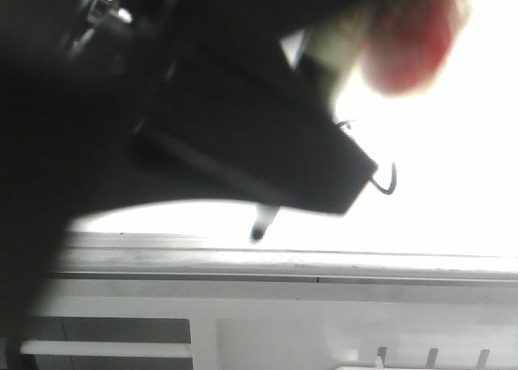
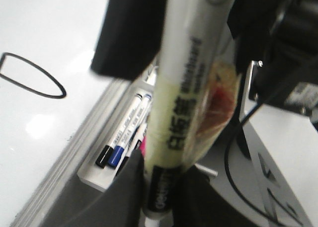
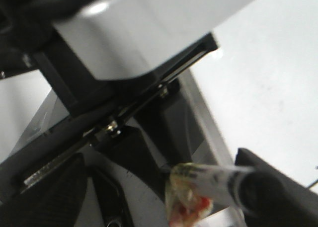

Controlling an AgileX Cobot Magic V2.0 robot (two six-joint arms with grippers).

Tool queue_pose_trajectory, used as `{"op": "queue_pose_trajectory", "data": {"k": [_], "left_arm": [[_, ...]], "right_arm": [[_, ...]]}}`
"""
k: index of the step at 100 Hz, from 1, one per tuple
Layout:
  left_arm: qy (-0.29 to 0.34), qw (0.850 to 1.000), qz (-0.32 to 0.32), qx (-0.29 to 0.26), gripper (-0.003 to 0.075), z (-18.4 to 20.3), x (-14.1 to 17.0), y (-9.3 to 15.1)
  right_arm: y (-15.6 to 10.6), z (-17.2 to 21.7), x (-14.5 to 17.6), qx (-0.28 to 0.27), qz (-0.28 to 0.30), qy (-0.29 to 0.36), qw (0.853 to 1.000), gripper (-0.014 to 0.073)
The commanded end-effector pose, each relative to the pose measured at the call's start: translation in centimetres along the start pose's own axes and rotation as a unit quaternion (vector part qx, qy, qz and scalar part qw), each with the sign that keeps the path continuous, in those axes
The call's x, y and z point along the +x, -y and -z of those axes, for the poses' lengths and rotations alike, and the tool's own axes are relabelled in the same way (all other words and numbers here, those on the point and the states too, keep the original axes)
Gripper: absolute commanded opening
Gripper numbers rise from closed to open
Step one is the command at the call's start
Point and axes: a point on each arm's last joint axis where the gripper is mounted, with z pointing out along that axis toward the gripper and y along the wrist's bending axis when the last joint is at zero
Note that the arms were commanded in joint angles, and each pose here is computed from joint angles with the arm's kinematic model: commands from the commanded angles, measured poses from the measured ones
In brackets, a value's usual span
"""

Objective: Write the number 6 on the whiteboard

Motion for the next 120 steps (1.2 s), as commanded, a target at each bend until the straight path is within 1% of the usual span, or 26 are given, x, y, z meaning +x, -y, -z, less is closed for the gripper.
{"op": "queue_pose_trajectory", "data": {"k": [1, 4, 6, 9, 11, 13, 14, 15, 20, 21, 23, 25, 28, 30, 37, 48, 55, 66, 74, 79, 92, 103, 120], "left_arm": [[0.085, 0.993, 0.075, -0.034, -0.0019, 0.5, -1.4, -0.8], [0.100, 0.989, 0.099, -0.048, -0.0019, 0.5, -1.2, -1.1], [0.104, 0.987, 0.110, -0.054, -0.0019, 0.5, -1.0, -1.2], [0.118, 0.981, 0.137, -0.071, -0.0019, 0.4, -0.7, -1.7], [0.124, 0.978, 0.148, -0.077, -0.0019, 0.4, -0.6, -1.8], [0.131, 0.974, 0.163, -0.088, -0.0019, 0.4, -0.4, -2.1], [0.136, 0.972, 0.168, -0.094, -0.0019, 0.4, -0.4, -2.2], [0.137, 0.970, 0.176, -0.098, -0.0019, 0.3, -0.3, -2.3], [0.146, 0.962, 0.195, -0.120, -0.0019, 0.1, 0.1, -2.8], [0.146, 0.962, 0.195, -0.122, -0.0019, 0.1, 0.1, -2.9], [0.148, 0.961, 0.197, -0.129, -0.0019, -0.1, 0.2, -3.0], [0.147, 0.960, 0.198, -0.133, -0.0019, -0.3, 0.3, -3.1], [0.144, 0.960, 0.197, -0.138, -0.0019, -0.6, 0.5, -3.2], [0.143, 0.960, 0.197, -0.141, -0.0019, -0.8, 0.5, -3.3], [0.132, 0.957, 0.206, -0.155, -0.0019, -1.7, 1.0, -3.6], [0.112, 0.945, 0.244, -0.186, -0.0019, -3.1, 2.1, -4.2], [0.102, 0.939, 0.256, -0.204, -0.0019, -3.9, 2.8, -4.6], [0.090, 0.936, 0.264, -0.214, -0.0019, -4.5, 3.3, -4.8], [0.081, 0.924, 0.299, -0.224, -0.0019, -4.6, 3.6, -5.4], [0.070, 0.918, 0.320, -0.223, -0.0019, -4.7, 3.7, -5.9], [0.049, 0.915, 0.339, -0.211, -0.0019, -4.6, 3.5, -7.1], [0.053, 0.911, 0.351, -0.211, -0.0019, -4.4, 2.9, -8.1], [0.064, 0.906, 0.357, -0.218, -0.0019, -4.2, 2.2, -9.0]], "right_arm": [[1.6, 3.4, -1.4, 0.043, -0.006, 0.089, 0.995, 0.0506], [2.1, 4.2, -1.2, 0.062, -0.008, 0.091, 0.994, 0.0479], [2.4, 4.7, -1.0, 0.069, -0.014, 0.092, 0.993, 0.0444], [2.8, 5.4, -0.6, 0.082, -0.021, 0.091, 0.992, 0.0414], [3.0, 5.9, -0.4, 0.090, -0.024, 0.090, 0.992, 0.0379], [3.2, 6.5, -0.1, 0.097, -0.029, 0.088, 0.991, 0.0323], [3.2, 6.7, 0.0, 0.097, -0.029, 0.091, 0.991, 0.0323], [3.4, 7.0, 0.2, 0.101, -0.032, 0.090, 0.990, 0.0277], [3.7, 8.1, 0.9, 0.109, -0.040, 0.085, 0.990, 0.0173], [3.7, 8.2, 1.0, 0.110, -0.042, 0.085, 0.989, 0.0155], [3.8, 8.6, 1.3, 0.113, -0.044, 0.086, 0.989, 0.0081], [3.9, 9.1, 1.5, 0.115, -0.046, 0.088, 0.988, 0.0044], [4.0, 9.6, 1.8, 0.116, -0.049, 0.093, 0.988, -0.0046], [4.0, 9.9, 2.0, 0.116, -0.052, 0.097, 0.987, -0.0076], [4.1, 10.9, 2.6, 0.119, -0.055, 0.113, 0.985, -0.0062], [4.3, 11.8, 3.6, 0.122, -0.075, 0.130, 0.981, -0.0062], [4.3, 11.9, 4.0, 0.121, -0.088, 0.133, 0.980, -0.0062], [4.3, 11.7, 4.5, 0.120, -0.101, 0.128, 0.979, -0.0062], [4.3, 11.6, 4.5, 0.119, -0.103, 0.127, 0.979, -0.0062], [4.2, 11.5, 4.5, 0.118, -0.103, 0.130, 0.979, -0.0062], [4.1, 11.2, 4.5, 0.115, -0.100, 0.133, 0.979, -0.0062], [4.1, 11.0, 4.5, 0.113, -0.103, 0.136, 0.979, -0.0062], [3.9, 10.5, 4.7, 0.107, -0.101, 0.139, 0.979, -0.0062]]}}
